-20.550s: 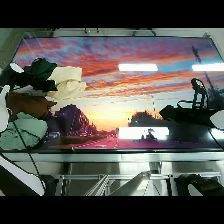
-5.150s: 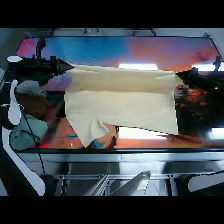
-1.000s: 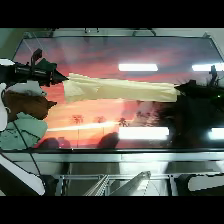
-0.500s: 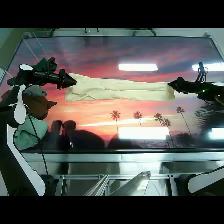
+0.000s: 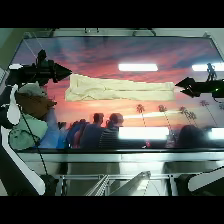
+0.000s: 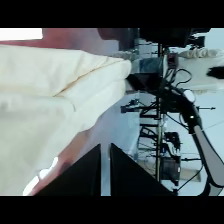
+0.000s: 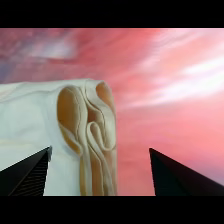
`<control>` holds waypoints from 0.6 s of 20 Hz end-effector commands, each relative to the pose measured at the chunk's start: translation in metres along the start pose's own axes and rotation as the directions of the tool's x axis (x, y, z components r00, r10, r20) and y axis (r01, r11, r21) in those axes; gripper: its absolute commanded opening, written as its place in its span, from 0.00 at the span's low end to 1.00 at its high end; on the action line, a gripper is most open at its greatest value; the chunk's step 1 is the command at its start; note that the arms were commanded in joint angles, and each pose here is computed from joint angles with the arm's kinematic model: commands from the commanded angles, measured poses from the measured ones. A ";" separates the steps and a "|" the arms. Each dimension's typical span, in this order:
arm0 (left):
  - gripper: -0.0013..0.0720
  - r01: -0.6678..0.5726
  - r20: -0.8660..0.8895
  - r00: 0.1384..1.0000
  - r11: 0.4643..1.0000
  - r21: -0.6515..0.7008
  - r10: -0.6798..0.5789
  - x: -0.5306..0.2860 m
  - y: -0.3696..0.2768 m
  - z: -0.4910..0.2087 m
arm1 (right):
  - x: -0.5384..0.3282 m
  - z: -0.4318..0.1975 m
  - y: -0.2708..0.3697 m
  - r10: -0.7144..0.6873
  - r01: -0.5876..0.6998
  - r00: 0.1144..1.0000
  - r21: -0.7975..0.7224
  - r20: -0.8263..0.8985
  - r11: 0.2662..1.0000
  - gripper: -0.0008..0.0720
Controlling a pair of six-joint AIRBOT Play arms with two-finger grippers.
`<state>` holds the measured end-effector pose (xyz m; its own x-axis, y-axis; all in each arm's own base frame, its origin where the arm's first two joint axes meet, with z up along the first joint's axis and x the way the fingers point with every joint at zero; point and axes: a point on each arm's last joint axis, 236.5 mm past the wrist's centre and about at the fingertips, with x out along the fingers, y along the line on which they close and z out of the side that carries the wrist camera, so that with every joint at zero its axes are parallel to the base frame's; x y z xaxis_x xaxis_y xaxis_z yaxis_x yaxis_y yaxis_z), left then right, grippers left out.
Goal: Fold the shirts.
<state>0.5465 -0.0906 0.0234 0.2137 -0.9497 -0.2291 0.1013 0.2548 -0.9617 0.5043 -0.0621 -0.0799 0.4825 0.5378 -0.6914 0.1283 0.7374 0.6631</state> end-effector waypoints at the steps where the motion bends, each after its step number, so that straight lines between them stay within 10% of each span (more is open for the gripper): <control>1: 0.02 0.064 -0.004 0.998 0.998 0.025 -0.064 0.001 -0.024 -0.005 | 0.026 -0.019 0.011 0.073 -0.066 0.994 0.096 -0.076 0.993 0.97; 3: 0.02 0.042 -0.067 0.997 0.998 0.046 -0.039 0.023 -0.027 -0.017 | 0.046 -0.027 0.030 0.151 -0.138 0.984 0.131 -0.096 0.982 0.87; 7: 0.02 -0.098 -0.225 0.966 0.986 0.138 0.127 0.103 -0.014 -0.059 | 0.069 -0.036 0.056 0.224 -0.207 0.967 0.136 -0.122 0.969 0.12; 12: 0.01 -0.362 -0.166 0.884 0.865 0.346 0.437 0.206 0.025 -0.081 | 0.058 -0.036 0.069 0.255 -0.242 0.956 0.103 -0.144 0.965 0.04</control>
<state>0.5079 -0.2533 -0.0228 -0.0018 -0.8727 -0.4882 0.2632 0.4706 -0.8422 0.5116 0.0283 -0.0948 0.3818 0.7371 -0.5576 0.1230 0.5574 0.8211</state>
